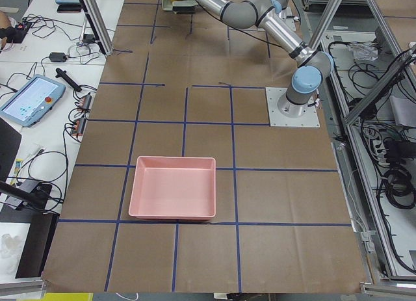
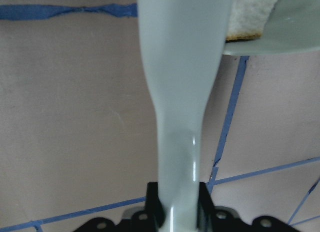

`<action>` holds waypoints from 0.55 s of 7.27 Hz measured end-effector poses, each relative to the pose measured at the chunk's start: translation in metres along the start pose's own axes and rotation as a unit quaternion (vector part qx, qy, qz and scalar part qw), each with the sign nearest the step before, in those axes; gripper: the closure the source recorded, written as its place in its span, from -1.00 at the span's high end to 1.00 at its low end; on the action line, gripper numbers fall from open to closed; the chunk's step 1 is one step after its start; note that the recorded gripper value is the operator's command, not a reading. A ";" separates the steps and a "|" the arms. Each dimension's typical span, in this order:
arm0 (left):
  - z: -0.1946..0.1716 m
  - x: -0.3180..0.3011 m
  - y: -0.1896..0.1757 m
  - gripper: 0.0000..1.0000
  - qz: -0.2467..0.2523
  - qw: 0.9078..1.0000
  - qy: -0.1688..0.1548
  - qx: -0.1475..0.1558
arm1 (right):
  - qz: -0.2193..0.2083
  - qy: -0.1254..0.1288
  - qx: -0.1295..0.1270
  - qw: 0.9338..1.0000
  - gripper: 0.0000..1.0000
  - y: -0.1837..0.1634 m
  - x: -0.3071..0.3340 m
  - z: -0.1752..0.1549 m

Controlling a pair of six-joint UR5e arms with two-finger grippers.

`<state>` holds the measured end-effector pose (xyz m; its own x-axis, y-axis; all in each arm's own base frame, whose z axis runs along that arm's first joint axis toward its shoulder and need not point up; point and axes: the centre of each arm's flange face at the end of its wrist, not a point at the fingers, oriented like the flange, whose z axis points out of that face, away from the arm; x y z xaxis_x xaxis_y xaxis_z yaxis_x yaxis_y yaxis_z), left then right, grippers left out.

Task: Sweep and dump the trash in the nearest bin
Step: 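Sweep the bread and yellow object into the dustpan with the left gripper's brush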

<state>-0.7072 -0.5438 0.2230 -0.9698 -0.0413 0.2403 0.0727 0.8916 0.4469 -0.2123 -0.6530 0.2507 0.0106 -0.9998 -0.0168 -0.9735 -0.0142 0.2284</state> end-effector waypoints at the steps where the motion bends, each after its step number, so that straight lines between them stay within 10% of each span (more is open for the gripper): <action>1: 0.003 -0.006 -0.005 -0.98 -0.007 1.000 -0.026 0.016 | -0.001 0.000 0.002 1.000 -1.00 0.000 0.000 0.000; 4: -0.006 -0.012 -0.005 -0.98 -0.058 0.996 -0.059 0.046 | -0.002 0.004 0.009 1.000 -1.00 -0.001 0.001 0.000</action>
<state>-0.6944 -0.5505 0.2228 -0.9914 -0.0985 0.0862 -0.0581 0.9213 0.3845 -0.2111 -0.6541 0.2499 0.0156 -0.9998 -0.0088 -0.9774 -0.0171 0.2109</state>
